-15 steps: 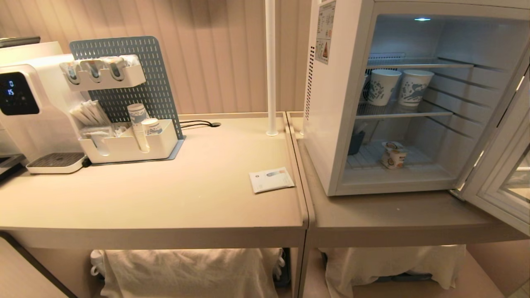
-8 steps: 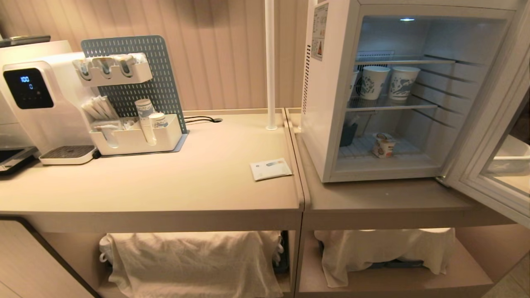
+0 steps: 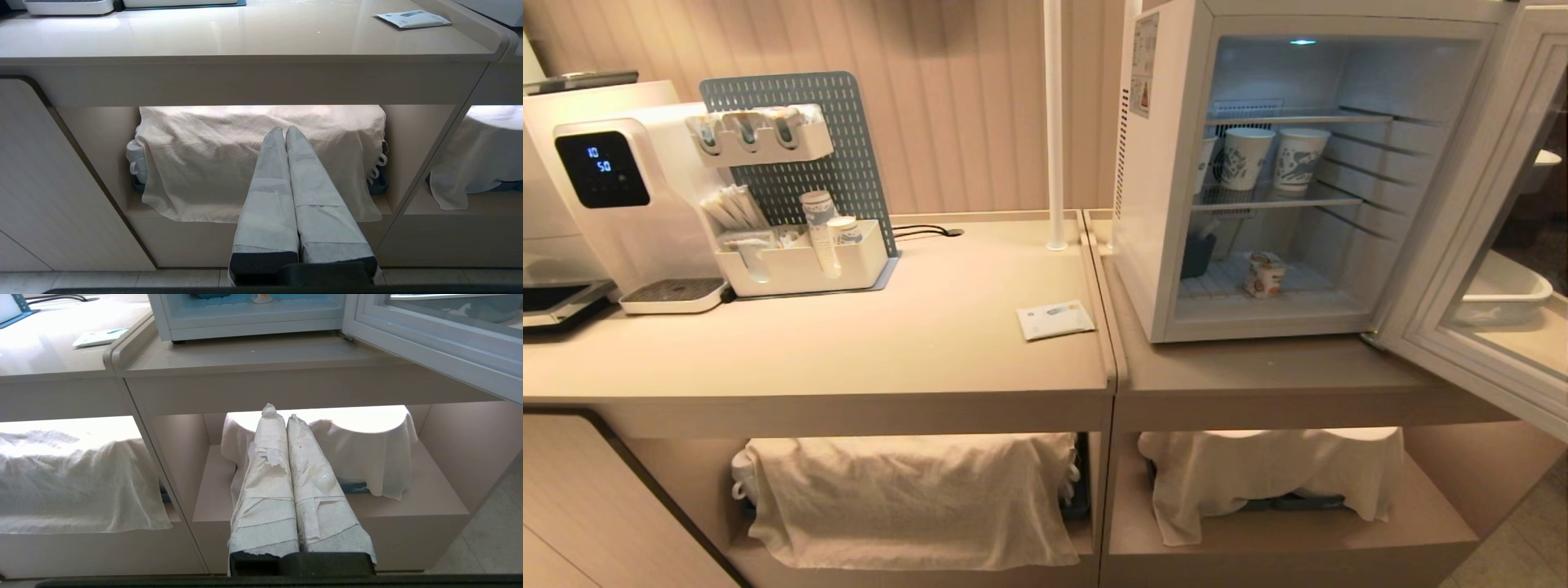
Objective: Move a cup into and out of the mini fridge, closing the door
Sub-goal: Close the freezer door
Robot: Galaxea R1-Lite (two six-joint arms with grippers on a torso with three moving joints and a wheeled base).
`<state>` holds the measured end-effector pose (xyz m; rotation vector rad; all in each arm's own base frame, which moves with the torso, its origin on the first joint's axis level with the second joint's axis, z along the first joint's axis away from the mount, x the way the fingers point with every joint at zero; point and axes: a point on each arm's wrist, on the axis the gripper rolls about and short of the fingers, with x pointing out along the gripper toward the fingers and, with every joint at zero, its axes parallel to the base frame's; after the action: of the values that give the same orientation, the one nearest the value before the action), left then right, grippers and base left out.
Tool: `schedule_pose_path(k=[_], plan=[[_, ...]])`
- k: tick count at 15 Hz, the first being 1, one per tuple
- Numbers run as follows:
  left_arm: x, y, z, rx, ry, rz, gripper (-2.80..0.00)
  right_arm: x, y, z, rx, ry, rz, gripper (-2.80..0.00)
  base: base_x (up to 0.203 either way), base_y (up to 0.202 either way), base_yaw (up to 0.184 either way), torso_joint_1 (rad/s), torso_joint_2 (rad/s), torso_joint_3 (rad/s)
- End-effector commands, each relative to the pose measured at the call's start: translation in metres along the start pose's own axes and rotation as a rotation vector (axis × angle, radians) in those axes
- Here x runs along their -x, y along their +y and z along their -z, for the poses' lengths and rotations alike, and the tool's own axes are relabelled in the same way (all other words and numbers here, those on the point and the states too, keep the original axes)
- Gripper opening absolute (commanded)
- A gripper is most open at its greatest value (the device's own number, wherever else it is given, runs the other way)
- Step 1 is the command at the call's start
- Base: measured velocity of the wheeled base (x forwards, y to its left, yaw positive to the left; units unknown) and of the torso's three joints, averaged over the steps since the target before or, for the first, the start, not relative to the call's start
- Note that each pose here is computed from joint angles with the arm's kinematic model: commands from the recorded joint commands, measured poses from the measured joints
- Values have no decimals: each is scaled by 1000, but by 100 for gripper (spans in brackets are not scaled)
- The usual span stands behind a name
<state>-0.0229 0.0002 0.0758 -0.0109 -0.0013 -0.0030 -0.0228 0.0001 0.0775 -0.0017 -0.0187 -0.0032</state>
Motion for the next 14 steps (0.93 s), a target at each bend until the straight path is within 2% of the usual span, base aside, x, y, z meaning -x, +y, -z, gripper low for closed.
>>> schedule_pose_path(k=[1,10,14], plan=[[0,0,0,0,0,0,-280,-1,0,3,0,7,0,-280,0,0,0,0,0,0],[0,0,0,-11,3,-1,-280,-1,0,3,-2,7,1,-280,0,0,0,0,0,0],[0,0,0,-11,4,0,-280,-1,0,3,-2,6,1,-280,-169,0,-1,1,4,3]])
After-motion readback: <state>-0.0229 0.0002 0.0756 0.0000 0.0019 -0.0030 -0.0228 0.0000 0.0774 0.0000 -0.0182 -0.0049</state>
